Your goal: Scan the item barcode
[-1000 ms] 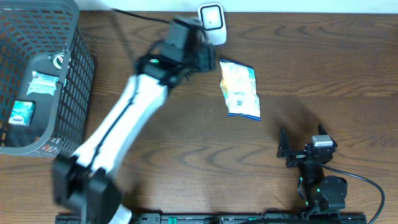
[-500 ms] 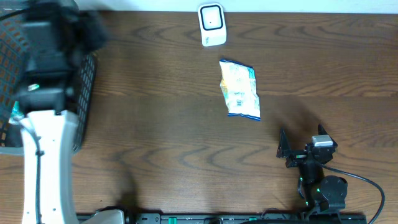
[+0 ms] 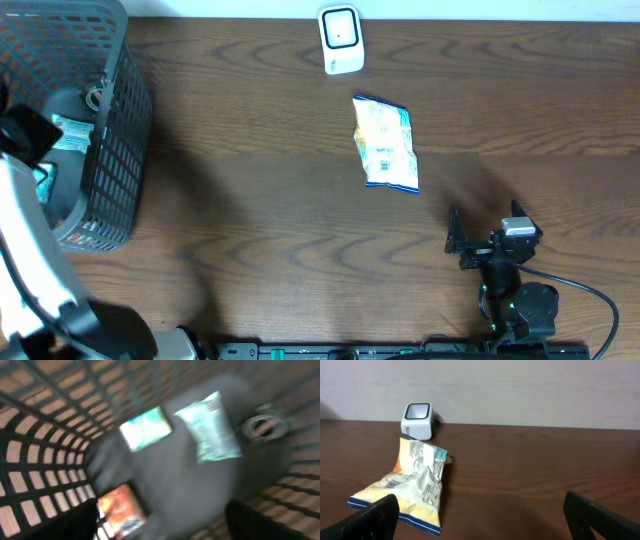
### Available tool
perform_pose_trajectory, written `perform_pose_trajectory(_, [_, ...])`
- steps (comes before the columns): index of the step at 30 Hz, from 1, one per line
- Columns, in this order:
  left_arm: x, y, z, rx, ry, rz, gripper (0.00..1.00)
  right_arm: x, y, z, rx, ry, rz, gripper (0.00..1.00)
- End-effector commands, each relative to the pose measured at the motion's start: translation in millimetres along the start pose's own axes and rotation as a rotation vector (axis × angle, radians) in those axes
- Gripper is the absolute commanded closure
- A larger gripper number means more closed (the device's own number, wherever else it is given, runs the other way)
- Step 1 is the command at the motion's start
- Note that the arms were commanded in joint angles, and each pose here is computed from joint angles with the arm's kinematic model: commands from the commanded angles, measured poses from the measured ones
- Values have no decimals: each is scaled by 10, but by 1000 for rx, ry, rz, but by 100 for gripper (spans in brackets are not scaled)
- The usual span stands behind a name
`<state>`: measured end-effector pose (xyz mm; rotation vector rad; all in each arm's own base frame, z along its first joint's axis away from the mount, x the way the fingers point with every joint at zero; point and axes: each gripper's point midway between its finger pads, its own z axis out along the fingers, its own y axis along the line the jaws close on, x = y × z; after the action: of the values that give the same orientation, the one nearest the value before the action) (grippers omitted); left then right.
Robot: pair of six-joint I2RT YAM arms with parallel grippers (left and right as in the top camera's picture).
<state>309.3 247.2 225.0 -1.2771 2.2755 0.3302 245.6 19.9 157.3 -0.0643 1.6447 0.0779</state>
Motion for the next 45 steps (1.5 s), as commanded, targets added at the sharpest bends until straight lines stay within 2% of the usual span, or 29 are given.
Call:
perform_pose_trajectory(1, [66,135,209,-57,71,3,6,8,-12,-1,3,1,-3,1])
perform_pose_trajectory(7, [436,213,633,-125,265,30,5,8,-12,-1,3,1,-3,1])
perform_pose_trajectory(15, [797,280,940,-213,402,-99,4,8,-12,-1,3,1,-3,1])
perform_pose_trajectory(33, [1295,377,1378,-324,604,-95,4,8,-12,-1,3,1,-3,1])
perform_pose_trajectory(35, [1324,383,1409,-330,614,-93,6,8,-12,-1,3,1,-3,1])
perform_pose_trajectory(38, [1366,391,1437,-338,630,-89,25,8,-12,-1,3,1,-3,1])
perform_pose_trajectory(42, [1399,406,1443,-342,639,-87,27,8,-12,-1,3,1,-3,1])
perform_pose_trajectory(45, [1405,407,1443,-343,641,-87,35,8,-12,-1,3,1,-3,1])
